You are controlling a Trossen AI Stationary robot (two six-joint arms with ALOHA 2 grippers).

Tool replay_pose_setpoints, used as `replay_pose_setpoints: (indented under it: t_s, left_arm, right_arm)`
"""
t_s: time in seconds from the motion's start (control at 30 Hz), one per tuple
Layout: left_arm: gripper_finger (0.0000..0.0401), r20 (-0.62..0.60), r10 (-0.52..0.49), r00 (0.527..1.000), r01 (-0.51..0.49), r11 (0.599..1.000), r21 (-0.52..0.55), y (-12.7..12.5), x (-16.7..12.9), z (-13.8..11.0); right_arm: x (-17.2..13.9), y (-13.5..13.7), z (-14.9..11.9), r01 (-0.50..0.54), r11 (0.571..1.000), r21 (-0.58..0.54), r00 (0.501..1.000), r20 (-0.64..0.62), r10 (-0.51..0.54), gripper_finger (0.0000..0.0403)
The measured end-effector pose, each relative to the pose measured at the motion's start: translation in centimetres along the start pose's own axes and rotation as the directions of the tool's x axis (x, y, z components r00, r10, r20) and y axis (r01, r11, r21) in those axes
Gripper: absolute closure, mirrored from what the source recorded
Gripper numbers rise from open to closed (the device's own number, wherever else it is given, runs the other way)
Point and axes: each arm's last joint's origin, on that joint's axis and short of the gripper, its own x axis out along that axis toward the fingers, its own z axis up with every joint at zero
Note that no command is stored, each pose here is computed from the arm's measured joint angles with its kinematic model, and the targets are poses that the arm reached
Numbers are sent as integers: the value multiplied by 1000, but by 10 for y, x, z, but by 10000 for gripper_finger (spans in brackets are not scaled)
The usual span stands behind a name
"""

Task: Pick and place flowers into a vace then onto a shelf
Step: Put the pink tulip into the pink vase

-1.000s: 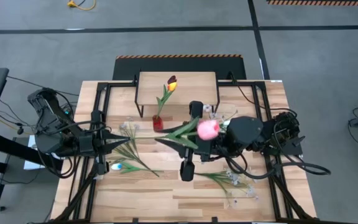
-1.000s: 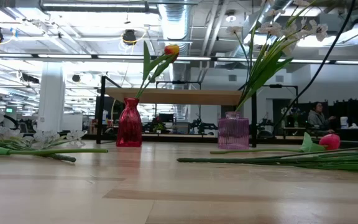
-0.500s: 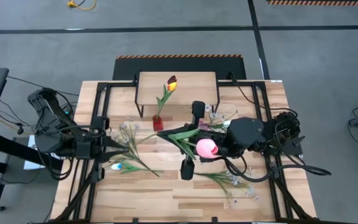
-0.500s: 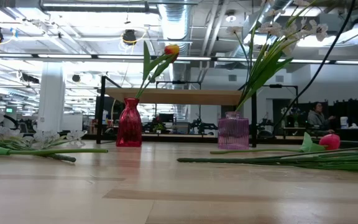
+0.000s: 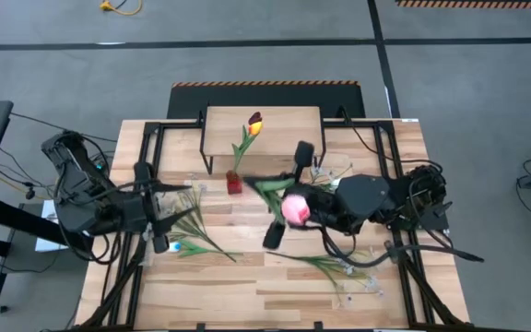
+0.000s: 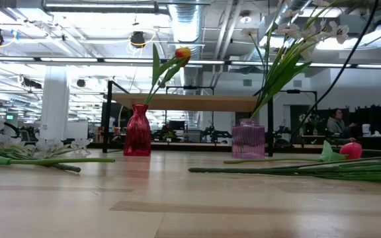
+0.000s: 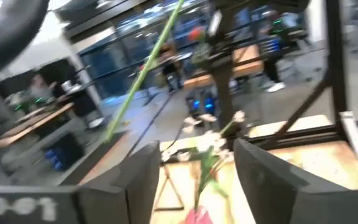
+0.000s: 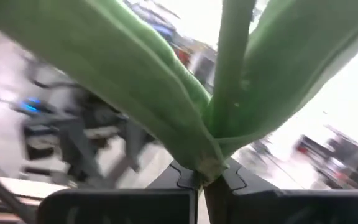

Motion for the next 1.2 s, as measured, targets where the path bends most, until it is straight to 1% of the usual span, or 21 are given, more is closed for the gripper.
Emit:
replay_pose_setpoints:
  t_s: [0.1, 0.23, 0.33, 0.37, 0.43, 0.5, 0.6, 0.67, 0.77, 0.8, 0.9, 0.97, 1.0, 1.07, 1.13, 1.2]
  left_arm:
    - [186, -10, 21, 1000, -21, 1000, -8, 0, 0, -1]
    - [182, -9, 14, 1000, -14, 999, -36, 0, 0, -1]
    - [183, -15, 11, 1000, -12, 999, -52, 0, 0, -2]
    - [183, -18, 11, 1000, -12, 998, -61, 0, 0, -3]
    - [183, -23, 8, 1000, -10, 996, -85, -1, 0, -4]
    - [183, -26, 1, 1000, -3, 995, -102, -1, 0, -5]
    - [183, -22, -28, 999, 25, 993, -117, -2, 0, -5]
    - [183, -17, -48, 999, 45, 991, -125, -2, 0, -5]
    - [183, -17, -50, 999, 47, 991, -127, -3, 0, -5]
    - [183, -19, -50, 999, 48, 991, -125, -3, 0, -5]
    - [183, -24, -50, 998, 47, 991, -128, -4, 1, -6]
    - [183, -29, -51, 998, 48, 992, -119, -7, 2, -7]
    - [183, -31, -52, 998, 48, 992, -116, -8, 2, -7]
    - [183, -37, -52, 998, 47, 991, -125, -12, 4, -8]
    - [183, -44, -53, 998, 47, 991, -124, -16, 6, -10]
    - [183, -52, -52, 997, 45, 992, -117, -21, 8, -11]
  right_arm:
    - [-2, -7, -4, 104, 994, -25, 990, -91, -106, 402]
    - [-3, -18, -9, 224, 972, -66, 954, -190, -233, 403]
    - [-6, -25, -13, 273, 960, -56, 929, -243, -278, 403]
    - [-8, -28, -16, 270, 961, -56, 925, -262, -275, 403]
    - [-15, -36, -23, 246, 969, -21, 923, -300, -241, 403]
    - [-23, -53, -32, 217, 974, 58, 919, -348, -184, 403]
    - [-37, -89, -48, 131, 967, 220, 906, -423, -27, 403]
    - [-43, -110, -57, 89, 956, 280, 886, -460, 52, 403]
    - [-46, -133, -68, 65, 962, 265, 858, -507, 82, 403]
    - [-46, -140, -71, 30, 966, 257, 855, -507, 109, 403]
    - [-45, -156, -77, -144, 965, 221, 850, -472, 235, 403]
    - [-44, -164, -81, -265, 949, 170, 837, -448, 314, 403]
    - [-42, -169, -84, -308, 939, 152, 831, -438, 343, 403]
    - [-37, -184, -93, -338, 929, 148, 824, -431, 368, 403]
    - [-34, -204, -106, -329, 928, 178, 816, -441, 374, 403]
    - [-32, -225, -121, -308, 923, 231, 804, -455, 382, 403]
